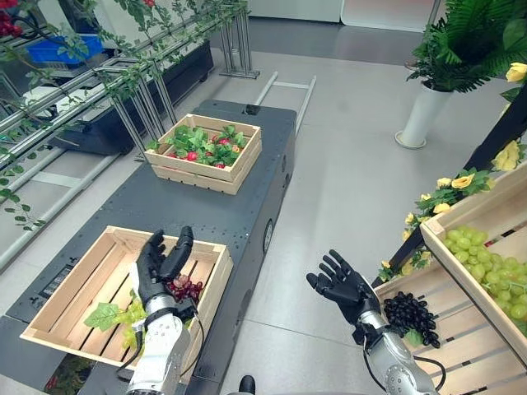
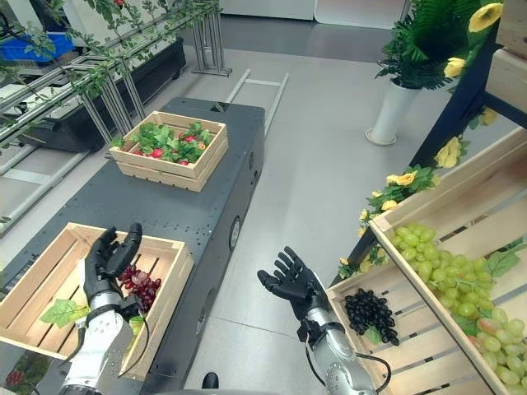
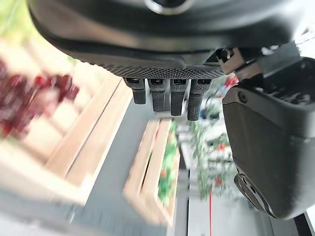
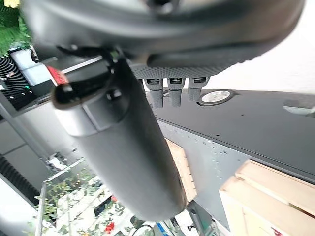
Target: Pick up the fruits from the basket on one side to the basket on the other side
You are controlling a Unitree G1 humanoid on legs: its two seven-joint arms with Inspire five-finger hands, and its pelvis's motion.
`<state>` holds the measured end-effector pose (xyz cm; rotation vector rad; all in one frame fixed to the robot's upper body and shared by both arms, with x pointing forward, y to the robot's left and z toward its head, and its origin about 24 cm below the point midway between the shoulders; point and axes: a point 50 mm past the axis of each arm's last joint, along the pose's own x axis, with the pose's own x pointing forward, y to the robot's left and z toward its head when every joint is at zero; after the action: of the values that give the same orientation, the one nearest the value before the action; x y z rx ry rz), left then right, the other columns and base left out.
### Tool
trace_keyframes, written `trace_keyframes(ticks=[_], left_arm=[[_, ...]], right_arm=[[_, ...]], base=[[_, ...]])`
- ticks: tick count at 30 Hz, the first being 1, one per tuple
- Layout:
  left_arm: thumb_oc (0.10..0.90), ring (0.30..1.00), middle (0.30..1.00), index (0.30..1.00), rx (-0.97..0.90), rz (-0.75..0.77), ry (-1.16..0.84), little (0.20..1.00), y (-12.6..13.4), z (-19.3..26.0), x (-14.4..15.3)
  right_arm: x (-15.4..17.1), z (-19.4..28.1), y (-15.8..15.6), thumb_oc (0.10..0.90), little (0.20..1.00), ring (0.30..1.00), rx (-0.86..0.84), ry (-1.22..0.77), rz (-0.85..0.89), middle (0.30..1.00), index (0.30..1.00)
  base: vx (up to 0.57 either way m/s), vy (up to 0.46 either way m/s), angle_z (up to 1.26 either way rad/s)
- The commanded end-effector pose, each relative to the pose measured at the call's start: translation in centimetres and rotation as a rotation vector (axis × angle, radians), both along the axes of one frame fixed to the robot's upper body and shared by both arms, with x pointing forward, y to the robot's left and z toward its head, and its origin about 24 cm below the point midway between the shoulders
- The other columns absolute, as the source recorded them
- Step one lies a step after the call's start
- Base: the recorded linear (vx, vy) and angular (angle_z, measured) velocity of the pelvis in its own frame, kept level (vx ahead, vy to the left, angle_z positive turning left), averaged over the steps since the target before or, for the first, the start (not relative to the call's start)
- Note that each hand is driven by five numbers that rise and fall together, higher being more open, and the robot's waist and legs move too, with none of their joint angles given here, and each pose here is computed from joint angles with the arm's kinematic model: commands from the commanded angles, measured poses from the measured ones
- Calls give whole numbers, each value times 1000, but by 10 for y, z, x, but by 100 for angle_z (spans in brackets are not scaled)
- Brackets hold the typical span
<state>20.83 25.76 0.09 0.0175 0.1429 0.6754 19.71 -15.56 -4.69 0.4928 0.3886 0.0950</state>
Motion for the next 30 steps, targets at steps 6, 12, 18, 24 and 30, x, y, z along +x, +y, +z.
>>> trace_keyframes(ticks=[6, 12, 18, 24, 30], left_arm=[[800, 900, 900, 900, 305, 231, -25, 900, 55, 20, -4], [800, 900, 900, 900, 326, 348, 121, 900, 71, -5, -27], [800, 900, 900, 900, 307, 418, 228, 900, 78, -23, -40], [800, 900, 900, 900, 251, 465, 285, 900, 82, -34, -45], [800, 900, 900, 900, 238, 462, 292, 900, 92, -32, -36]], right_arm=[[15, 33, -10, 800, 900, 900, -31, -197, 69, 900, 900], [7, 29, -9, 800, 900, 900, -61, -165, 125, 900, 900], [9, 30, -5, 800, 900, 900, -95, -173, 183, 900, 900], [16, 36, 0, 800, 900, 900, -107, -200, 220, 900, 900], [24, 42, 7, 800, 900, 900, -97, -227, 233, 900, 900]], base=[[59, 59, 2], [61, 65, 5], [-9, 69, 2], [-37, 42, 0], [-31, 17, 3]])
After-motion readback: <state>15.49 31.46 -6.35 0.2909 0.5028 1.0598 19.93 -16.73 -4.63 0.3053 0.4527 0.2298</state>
